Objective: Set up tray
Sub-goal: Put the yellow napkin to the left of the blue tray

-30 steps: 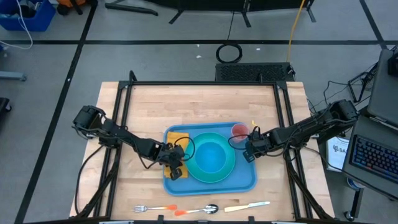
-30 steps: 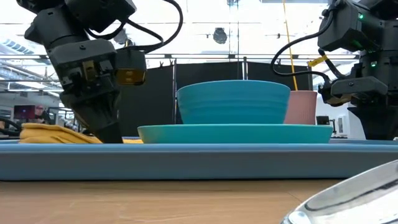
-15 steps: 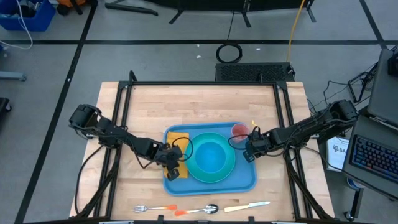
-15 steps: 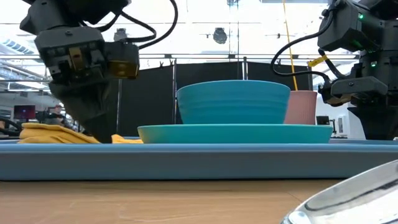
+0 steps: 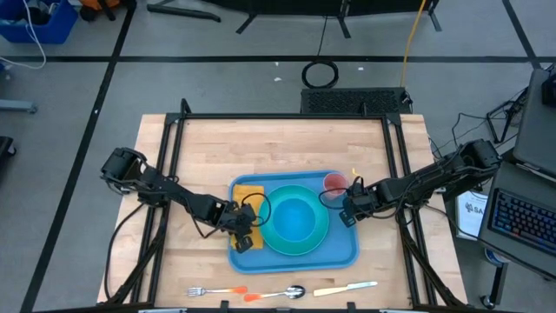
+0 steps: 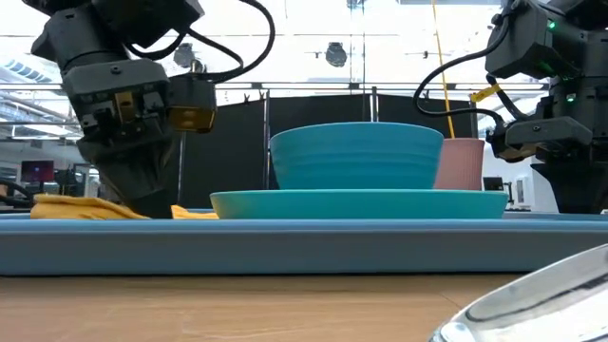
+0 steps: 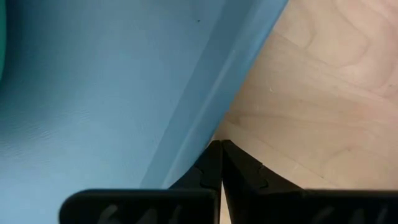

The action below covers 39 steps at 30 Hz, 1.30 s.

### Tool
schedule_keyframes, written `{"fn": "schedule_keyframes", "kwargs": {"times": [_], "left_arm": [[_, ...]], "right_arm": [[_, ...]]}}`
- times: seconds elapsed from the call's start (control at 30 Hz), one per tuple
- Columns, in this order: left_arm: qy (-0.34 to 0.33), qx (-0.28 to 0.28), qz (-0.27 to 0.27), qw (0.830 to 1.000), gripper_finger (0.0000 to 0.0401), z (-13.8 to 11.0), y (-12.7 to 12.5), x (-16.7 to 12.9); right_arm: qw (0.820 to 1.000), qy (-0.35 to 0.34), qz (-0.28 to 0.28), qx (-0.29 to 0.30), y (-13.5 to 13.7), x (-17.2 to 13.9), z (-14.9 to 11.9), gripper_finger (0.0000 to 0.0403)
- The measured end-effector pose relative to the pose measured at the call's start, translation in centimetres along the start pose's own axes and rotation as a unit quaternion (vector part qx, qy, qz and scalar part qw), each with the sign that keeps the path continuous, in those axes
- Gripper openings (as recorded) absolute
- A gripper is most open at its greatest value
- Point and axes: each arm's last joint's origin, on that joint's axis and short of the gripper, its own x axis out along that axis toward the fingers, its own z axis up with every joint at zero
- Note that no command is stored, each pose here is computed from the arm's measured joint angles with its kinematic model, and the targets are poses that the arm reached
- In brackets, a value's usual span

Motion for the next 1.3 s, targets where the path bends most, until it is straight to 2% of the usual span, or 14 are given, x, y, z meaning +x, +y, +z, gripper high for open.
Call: {"fn": "schedule_keyframes", "kwargs": {"times": [0.17, 0.37, 0.97, 1.2, 1.3], "left_arm": [[0.002, -0.005, 0.002, 1.000, 0.0003, -0.13, 0.04, 1.09], [-0.011, 0.002, -0.017, 1.000, 0.0002, 0.13, -0.25, 1.05], [0.052, 0.011, -0.021, 0.998, 0.0005, -0.70, 0.07, 1.01], [0.049, 0.010, -0.020, 0.999, 0.0004, -0.71, 0.08, 1.04], [0.041, 0.017, -0.025, 0.999, 0.0017, -0.63, -0.02, 1.07]], "right_arm": [[1.000, 0.000, 0.000, 0.000, 0.00, 0.00, 0.00, 0.0000], [1.000, 0.000, 0.000, 0.000, 0.01, 0.00, 0.00, 0.0000], [1.000, -0.002, 0.000, -0.001, 0.00, 0.00, 0.01, 0.0000], [1.000, -0.003, 0.000, -0.001, 0.00, 0.00, 0.02, 0.0000], [1.000, -0.003, 0.000, -0.001, 0.00, 0.00, 0.02, 0.0000]]}}
